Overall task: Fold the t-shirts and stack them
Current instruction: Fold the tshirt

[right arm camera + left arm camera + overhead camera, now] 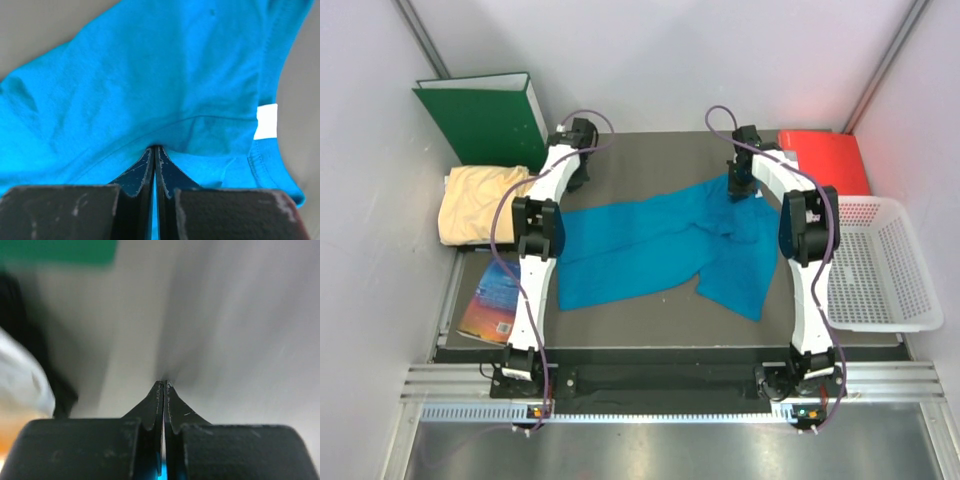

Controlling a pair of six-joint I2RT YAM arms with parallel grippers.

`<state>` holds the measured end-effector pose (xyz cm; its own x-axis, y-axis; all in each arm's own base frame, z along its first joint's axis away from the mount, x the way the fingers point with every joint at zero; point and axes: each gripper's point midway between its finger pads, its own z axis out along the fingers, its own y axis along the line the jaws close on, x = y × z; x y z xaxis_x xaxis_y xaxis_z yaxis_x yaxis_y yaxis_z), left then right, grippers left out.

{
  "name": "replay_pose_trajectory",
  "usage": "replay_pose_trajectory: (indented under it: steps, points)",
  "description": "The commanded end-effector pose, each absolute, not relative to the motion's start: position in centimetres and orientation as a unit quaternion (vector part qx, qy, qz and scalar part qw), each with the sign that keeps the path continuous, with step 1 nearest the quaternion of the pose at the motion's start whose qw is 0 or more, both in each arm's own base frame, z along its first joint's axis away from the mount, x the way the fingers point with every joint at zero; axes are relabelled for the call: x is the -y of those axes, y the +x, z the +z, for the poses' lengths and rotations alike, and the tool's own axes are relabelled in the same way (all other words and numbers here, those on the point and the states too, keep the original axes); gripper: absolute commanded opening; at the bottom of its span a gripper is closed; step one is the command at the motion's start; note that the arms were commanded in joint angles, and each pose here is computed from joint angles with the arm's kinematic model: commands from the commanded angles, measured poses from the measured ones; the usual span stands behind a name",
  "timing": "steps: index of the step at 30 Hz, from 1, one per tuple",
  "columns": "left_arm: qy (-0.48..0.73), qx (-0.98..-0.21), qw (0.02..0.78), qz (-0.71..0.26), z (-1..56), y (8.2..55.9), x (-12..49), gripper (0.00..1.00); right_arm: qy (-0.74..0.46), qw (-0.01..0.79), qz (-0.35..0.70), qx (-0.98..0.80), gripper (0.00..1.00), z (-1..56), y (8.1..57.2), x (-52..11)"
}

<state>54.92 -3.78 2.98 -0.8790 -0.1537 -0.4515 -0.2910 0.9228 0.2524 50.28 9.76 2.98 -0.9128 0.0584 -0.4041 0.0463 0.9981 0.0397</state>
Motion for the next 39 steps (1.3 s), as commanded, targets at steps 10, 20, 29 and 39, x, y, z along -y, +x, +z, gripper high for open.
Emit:
replay_pose_trajectory:
  steps: [10, 20, 29, 39]
  points:
    - [-0.103, -0.931, 0.340, -0.091, 11.2, 57.7, 10.6, 0.00, 0.042, 0.394, 0.053, -0.916, 0.06, 16.8, 51.5, -9.7]
    - [-0.093, -0.947, 0.291, -0.094, 15.6, 44.2, 10.0, 0.81, -0.004, 0.316, 0.040, -0.948, 0.64, 18.7, 36.9, -7.5]
    - [-0.162, -0.965, 0.202, -0.051, 11.6, 32.0, 7.2, 0.99, 0.092, 0.184, 0.043, -0.978, 0.64, 11.6, 27.0, -5.6]
    - [-0.178, -0.978, 0.103, -0.024, 6.8, 24.5, 6.4, 0.99, 0.104, 0.041, 0.053, -0.992, 0.61, 5.1, 21.5, -6.0]
